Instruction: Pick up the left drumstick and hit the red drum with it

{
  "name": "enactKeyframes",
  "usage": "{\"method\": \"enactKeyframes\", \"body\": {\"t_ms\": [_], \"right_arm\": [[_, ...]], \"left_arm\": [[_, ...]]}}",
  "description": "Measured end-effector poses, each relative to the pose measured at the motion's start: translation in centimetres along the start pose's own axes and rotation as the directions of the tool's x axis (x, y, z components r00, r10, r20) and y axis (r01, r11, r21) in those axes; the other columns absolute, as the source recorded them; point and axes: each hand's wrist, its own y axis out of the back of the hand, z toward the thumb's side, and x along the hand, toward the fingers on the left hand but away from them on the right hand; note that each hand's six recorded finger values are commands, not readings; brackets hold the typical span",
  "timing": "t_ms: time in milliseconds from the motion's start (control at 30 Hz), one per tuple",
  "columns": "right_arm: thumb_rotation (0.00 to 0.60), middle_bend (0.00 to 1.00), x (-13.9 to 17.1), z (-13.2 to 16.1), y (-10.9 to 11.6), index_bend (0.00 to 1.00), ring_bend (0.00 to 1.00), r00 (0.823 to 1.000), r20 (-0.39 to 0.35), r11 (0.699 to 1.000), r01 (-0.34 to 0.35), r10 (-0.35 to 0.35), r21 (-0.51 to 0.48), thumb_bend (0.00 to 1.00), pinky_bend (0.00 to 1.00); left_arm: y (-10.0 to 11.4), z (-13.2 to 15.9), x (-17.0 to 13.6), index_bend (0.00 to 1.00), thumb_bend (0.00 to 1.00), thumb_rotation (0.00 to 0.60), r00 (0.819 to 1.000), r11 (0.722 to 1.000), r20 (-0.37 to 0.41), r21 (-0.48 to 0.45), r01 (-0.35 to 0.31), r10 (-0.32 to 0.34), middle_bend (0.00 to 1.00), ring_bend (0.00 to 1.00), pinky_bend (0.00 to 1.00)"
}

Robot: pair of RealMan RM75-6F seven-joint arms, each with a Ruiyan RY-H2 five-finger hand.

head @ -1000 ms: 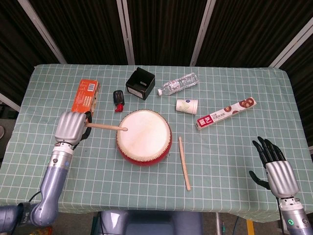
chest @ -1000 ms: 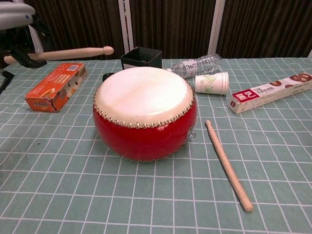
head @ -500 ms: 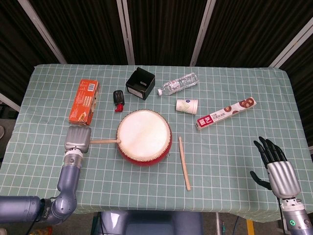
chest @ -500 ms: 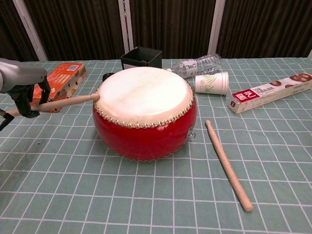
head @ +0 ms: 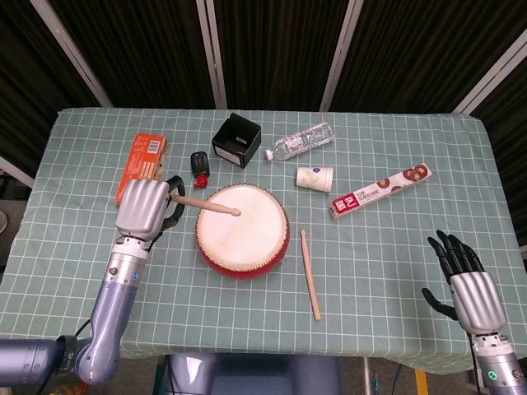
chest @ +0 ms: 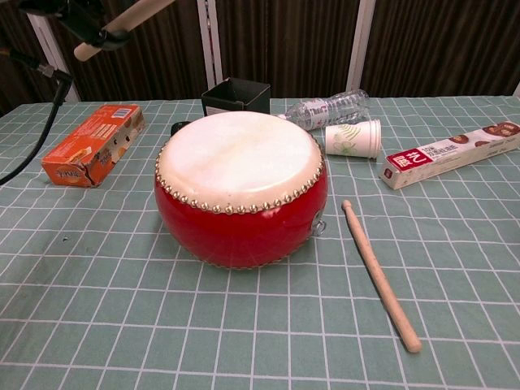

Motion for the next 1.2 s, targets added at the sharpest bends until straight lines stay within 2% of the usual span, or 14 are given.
{"method": "enactKeyframes", "body": {"t_ms": [100, 233, 333, 433, 467, 567, 633, 733, 800, 867, 1000, 1100, 1200], "right_arm": [[0.6, 0.0, 0.0, 0.0, 0.0, 0.0, 0.0, 1.0, 0.001, 1.0, 0.0, 0.0, -0.003, 0.29, 0.14], [0.6, 0.0, 0.0, -0.1, 0.0, 0.0, 0.0, 1.0, 0.003, 1.0, 0.0, 0.0, -0.007, 0.29, 0.14], [0.6, 0.0, 0.0, -0.2, 0.1, 0.0, 0.0, 1.0, 0.005, 1.0, -0.001, 0.001, -0.011, 0.29, 0.14], [0.6, 0.0, 0.1, -0.2, 0.1, 0.0, 0.0, 1.0, 0.007, 1.0, 0.0, 0.0, -0.01, 0.29, 0.14], [0.6, 0.0, 0.1, -0.2, 0.1, 0.0, 0.0, 1.0, 0.008, 1.0, 0.0, 0.001, -0.009, 0.29, 0.14], [0.6, 0.0, 0.1, -0.2, 0.1, 0.0, 0.0, 1.0, 0.009, 1.0, 0.0, 0.001, -0.01, 0.29, 0.14], [0.6, 0.0, 0.1, -0.2, 0.1, 0.0, 0.0, 1.0, 0.01, 1.0, 0.0, 0.0, -0.009, 0.29, 0.14], [0.6, 0.0, 0.2, -0.2, 0.1, 0.0, 0.0, 1.0, 0.012, 1.0, 0.0, 0.0, -0.008, 0.29, 0.14], [0.6, 0.0, 0.2, -0.3, 0.2, 0.0, 0.0, 1.0, 0.015, 1.0, 0.002, -0.002, -0.005, 0.29, 0.14], [0.6, 0.0, 0.3, -0.3, 0.2, 0.0, 0.0, 1.0, 0.018, 1.0, 0.003, -0.003, -0.004, 0.29, 0.14], [0.6, 0.0, 0.3, -0.4, 0.2, 0.0, 0.0, 1.0, 0.02, 1.0, 0.001, -0.001, 0.0, 0.29, 0.14], [0.6, 0.0, 0.4, -0.4, 0.2, 0.0, 0.0, 1.0, 0.022, 1.0, -0.001, 0.001, 0.002, 0.29, 0.14], [0.6, 0.0, 0.4, -0.4, 0.1, 0.0, 0.0, 1.0, 0.024, 1.0, -0.001, 0.001, 0.002, 0.29, 0.14]], "left_arm": [[-0.6, 0.1, 0.4, 0.75, 0.59, 0.6, 1.0, 1.0, -0.003, 0.018, 0.004, -0.004, 1.0, 1.0, 0.94], [-3.6, -1.1, 0.8, 0.75, 0.59, 0.6, 0.992, 0.99, -0.073, 0.094, 0.105, -0.099, 1.0, 1.0, 0.94], [-6.5, -2.4, 0.6, 0.76, 0.6, 0.6, 0.968, 0.96, -0.148, 0.163, 0.226, -0.203, 1.0, 1.0, 0.94], [-8.9, -3.5, -0.2, 0.76, 0.6, 0.6, 0.927, 0.908, -0.216, 0.227, 0.353, -0.306, 1.0, 1.0, 0.94], [-9.7, -3.9, -0.6, 0.76, 0.6, 0.6, 0.908, 0.882, -0.24, 0.249, 0.4, -0.344, 1.0, 1.0, 0.94], [-10.8, -4.4, -1.4, 0.76, 0.6, 0.6, 0.87, 0.825, -0.278, 0.296, 0.482, -0.408, 1.0, 1.0, 0.94], [-10.8, -4.4, -1.6, 0.76, 0.6, 0.6, 0.864, 0.816, -0.28, 0.303, 0.493, -0.418, 1.0, 1.0, 0.94], [-10.0, -4.0, -1.5, 0.76, 0.6, 0.6, 0.875, 0.834, -0.261, 0.284, 0.474, -0.408, 1.0, 1.0, 0.94], [-9.1, -3.7, -1.4, 0.76, 0.6, 0.6, 0.889, 0.861, -0.242, 0.25, 0.443, -0.388, 1.0, 1.0, 0.94], [-8.0, -3.2, -1.2, 0.76, 0.6, 0.6, 0.909, 0.892, -0.213, 0.208, 0.4, -0.358, 1.0, 1.0, 0.94], [-5.6, -2.2, -1.5, 0.76, 0.6, 0.6, 0.946, 0.939, -0.141, 0.148, 0.312, -0.292, 1.0, 1.0, 0.94], [-4.2, -1.9, -2.3, 0.76, 0.6, 0.6, 0.964, 0.955, -0.088, 0.14, 0.261, -0.251, 1.0, 1.0, 0.94], [-3.7, -2.4, -3.8, 0.75, 0.59, 0.6, 0.968, 0.955, -0.055, 0.162, 0.25, -0.244, 1.0, 1.0, 0.94]]}}
